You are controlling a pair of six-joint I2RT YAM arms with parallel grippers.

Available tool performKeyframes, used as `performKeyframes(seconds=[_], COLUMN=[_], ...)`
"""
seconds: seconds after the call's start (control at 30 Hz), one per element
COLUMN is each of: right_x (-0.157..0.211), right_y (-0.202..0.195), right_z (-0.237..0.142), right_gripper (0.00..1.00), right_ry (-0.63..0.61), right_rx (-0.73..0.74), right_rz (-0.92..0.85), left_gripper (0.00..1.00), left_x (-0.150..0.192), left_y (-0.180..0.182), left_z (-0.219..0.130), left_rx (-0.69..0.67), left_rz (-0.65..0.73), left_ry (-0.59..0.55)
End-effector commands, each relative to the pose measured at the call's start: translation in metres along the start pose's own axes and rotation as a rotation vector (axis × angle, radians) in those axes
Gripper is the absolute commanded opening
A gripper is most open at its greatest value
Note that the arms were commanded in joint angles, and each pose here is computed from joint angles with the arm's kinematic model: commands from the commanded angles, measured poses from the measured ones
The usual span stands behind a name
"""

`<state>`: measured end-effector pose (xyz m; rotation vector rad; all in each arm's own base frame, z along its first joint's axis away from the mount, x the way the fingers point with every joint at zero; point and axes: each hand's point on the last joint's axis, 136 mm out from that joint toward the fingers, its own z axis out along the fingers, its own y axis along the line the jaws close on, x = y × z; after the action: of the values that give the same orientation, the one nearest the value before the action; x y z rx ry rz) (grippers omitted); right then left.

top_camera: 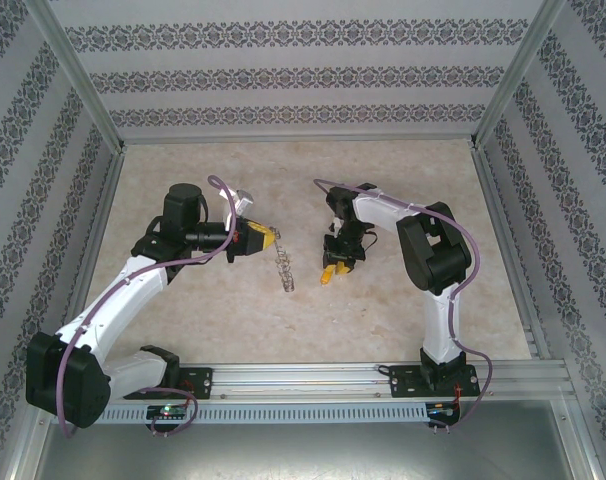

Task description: Put the keys on the keyring

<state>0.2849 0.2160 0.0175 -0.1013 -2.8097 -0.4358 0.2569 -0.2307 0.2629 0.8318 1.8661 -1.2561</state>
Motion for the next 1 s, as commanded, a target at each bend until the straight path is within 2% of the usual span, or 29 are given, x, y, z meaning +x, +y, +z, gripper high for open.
performKeyframes(seconds=[0.0,0.3,0.97], right_x=[0.006,-0.002,-0.016], right_y=[0.006,0.007,0.003], right_z=[-0.004,-0.012,-0.018], right_gripper=[0.26,0.28,0.26], right_ry=[-0.009,-0.047,-0.085], right_rx=[-0.01,-0.047,-0.104], right_rz=[0.003,0.031,0.102], left_gripper=[0.0,0.0,0.0], left_x=[0.003,0.004,0.005], left_y=[-0.005,-0.005,-0.005], left_z=[0.002,0.001,0.001], left_rx=[0.019,0.015,0.013], left_rz=[0.03,0.037,0.047], left_ry=[0.008,0.012,0.016])
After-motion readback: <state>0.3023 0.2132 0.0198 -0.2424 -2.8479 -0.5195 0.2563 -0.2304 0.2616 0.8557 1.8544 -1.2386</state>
